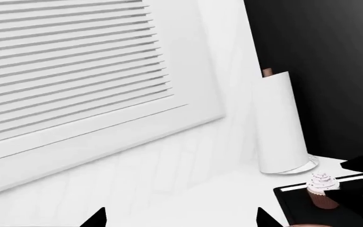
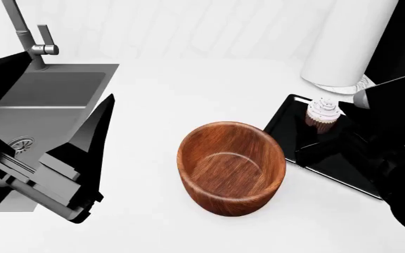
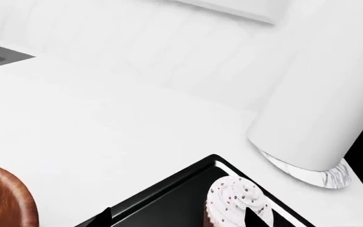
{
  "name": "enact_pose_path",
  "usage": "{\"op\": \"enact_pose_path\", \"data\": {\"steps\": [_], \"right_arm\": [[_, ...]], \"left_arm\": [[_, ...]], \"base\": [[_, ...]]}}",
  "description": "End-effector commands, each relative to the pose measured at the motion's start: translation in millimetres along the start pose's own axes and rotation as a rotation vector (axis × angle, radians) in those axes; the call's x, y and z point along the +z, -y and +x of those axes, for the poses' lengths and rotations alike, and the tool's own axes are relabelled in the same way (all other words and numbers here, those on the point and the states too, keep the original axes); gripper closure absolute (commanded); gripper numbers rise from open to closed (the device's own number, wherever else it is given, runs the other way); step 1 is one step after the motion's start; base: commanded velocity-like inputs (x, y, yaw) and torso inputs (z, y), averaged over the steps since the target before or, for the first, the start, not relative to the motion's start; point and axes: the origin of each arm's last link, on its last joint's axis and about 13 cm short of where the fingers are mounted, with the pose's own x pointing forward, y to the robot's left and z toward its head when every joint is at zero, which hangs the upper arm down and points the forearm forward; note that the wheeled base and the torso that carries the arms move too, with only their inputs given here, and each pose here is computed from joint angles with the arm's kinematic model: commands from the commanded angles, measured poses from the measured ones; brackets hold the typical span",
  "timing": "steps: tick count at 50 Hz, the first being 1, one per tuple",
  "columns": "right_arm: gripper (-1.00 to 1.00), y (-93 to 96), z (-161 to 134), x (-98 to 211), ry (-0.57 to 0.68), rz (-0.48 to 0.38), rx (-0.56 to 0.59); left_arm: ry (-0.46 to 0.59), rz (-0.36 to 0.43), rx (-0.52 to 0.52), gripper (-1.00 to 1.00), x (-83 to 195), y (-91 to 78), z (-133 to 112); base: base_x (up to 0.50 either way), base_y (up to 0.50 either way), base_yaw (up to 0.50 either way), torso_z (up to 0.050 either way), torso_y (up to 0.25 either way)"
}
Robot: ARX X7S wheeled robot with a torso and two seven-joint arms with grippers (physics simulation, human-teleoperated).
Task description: Move the fresh-baked cupcake off the tray onto the counter, and place the bowl used for mixing into the sink.
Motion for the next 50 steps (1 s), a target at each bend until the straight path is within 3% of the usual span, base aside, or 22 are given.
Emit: {"op": "enact_pose_path", "data": {"steps": [1,50], "right_arm": [[-1.00,2.5,9,-1,0.001,0.010,-0.042],[-1.00,9.4,43,-9,-0.062,0.007,-0.161]], "left_arm": [[-0.002,-0.003,0.004,-1.00,-2,-0.1,-1],[-0.002,0.002,0.011,-1.00,0,-0.8,-2]], "base": [[0.00,0.00,0.00,0.000,0.000],[0.00,0.00,0.00,0.000,0.000]]}}
